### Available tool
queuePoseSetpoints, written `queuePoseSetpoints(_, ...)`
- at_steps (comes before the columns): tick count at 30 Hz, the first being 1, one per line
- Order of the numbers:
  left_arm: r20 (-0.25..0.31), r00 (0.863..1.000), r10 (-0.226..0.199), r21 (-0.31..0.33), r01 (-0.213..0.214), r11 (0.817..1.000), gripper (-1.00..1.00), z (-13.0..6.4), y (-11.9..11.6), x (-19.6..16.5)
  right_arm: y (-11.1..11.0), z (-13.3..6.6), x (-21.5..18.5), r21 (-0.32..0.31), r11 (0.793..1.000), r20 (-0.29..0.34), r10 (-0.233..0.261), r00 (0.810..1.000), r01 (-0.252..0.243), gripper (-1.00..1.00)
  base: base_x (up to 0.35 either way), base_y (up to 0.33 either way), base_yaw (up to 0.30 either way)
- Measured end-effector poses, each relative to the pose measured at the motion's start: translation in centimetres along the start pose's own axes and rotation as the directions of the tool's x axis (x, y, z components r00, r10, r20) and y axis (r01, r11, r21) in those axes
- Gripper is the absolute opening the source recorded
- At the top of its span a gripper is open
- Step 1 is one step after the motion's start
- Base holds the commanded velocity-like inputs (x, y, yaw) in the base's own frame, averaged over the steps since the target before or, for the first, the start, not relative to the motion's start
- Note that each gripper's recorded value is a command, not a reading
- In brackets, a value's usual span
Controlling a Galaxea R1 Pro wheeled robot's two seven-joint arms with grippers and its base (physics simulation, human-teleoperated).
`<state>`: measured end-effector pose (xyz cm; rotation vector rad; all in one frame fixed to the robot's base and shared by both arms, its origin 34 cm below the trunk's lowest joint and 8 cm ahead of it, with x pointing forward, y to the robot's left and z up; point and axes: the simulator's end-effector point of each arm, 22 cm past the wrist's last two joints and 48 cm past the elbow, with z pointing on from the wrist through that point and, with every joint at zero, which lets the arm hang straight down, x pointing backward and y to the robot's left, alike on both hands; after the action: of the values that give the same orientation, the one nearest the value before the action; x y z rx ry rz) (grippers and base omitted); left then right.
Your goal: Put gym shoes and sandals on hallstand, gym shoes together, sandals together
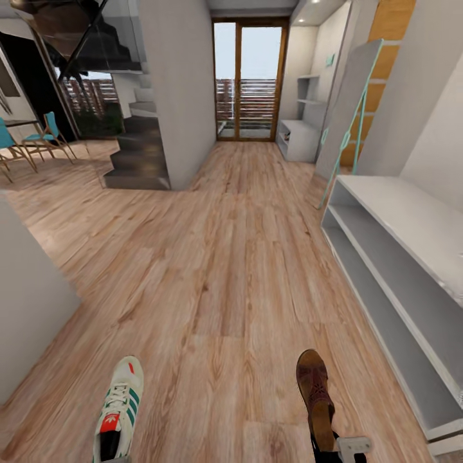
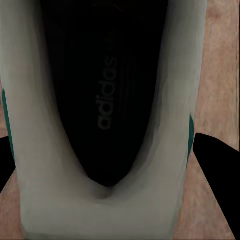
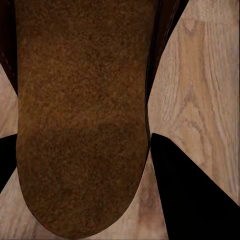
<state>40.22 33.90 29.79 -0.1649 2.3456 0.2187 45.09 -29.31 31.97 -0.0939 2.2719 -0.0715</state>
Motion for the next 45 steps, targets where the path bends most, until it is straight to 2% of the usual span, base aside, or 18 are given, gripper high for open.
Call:
queuePoseSetpoints(34, 0.031, 0.999, -0.007, 0.002, 0.007, 1.000, -1.00, 0.0, -0.1, -1.4, -0.1, 0.0, -1.5, 0.003, 1.000, 0.033, 0.000, 0.999, 0.000, -1.00, 0.337, 0.000, -0.214)
queuePoseSetpoints(45, 0.043, 0.999, -0.012, 0.000, 0.012, 1.000, -1.00, 0.0, -0.1, -1.9, 0.0, 0.0, -2.0, -0.001, 1.000, 0.044, -0.002, 0.999, 0.002, -1.00, 0.337, 0.000, 0.121)
